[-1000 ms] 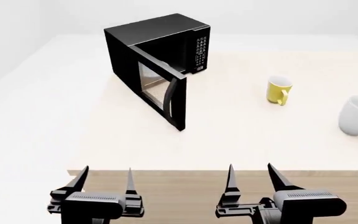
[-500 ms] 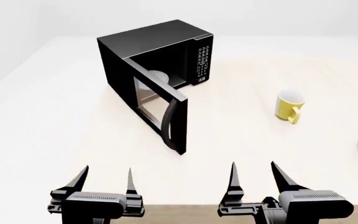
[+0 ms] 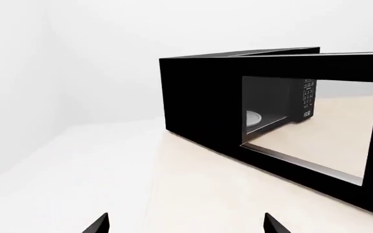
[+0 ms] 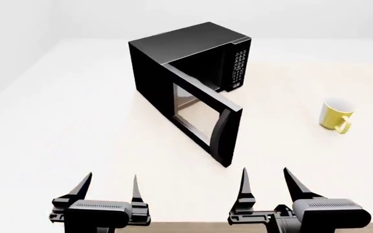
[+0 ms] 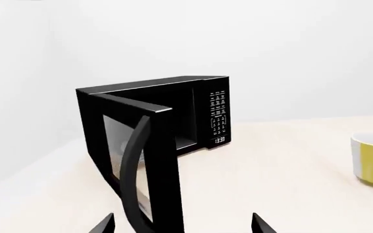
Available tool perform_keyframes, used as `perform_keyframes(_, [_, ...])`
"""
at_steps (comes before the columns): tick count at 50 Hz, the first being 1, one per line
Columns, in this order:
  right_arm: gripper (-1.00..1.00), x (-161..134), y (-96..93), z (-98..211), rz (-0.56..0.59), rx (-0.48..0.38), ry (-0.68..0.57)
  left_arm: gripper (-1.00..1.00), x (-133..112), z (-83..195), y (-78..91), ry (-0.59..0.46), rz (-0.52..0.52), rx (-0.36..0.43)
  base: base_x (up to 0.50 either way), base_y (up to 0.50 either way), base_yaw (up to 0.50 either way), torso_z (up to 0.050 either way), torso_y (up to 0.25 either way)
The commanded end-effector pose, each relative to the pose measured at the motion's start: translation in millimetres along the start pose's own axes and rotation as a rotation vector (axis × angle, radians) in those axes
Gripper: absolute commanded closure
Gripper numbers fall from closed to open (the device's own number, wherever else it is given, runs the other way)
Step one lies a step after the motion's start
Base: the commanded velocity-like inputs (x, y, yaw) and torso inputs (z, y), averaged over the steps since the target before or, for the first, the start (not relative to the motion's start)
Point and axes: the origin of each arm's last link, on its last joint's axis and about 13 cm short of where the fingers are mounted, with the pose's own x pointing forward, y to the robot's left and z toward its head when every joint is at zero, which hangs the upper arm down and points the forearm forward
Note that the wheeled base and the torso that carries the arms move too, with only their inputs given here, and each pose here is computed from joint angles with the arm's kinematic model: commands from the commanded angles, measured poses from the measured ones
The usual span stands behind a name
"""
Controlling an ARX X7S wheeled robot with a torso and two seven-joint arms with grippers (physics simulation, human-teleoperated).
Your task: Close the microwave.
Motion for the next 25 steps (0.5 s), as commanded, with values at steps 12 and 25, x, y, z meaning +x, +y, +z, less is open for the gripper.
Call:
perform_keyframes(12, [-1.00, -1.9, 0.0, 4.4, -0.005, 0.002, -0.031, -1.00, -1.3, 1.2, 0.1, -0.002, 0.007, 0.000, 0.00, 0.00, 0.00, 0.000, 0.000])
perform_keyframes(25, [-1.00, -3.8, -0.4, 8.0, -0.005, 0.018, -0.036, -1.00, -3.4, 3.4, 0.3, -0.007, 0.010, 0.000, 0.32, 0.00, 0.00, 0.000, 0.000])
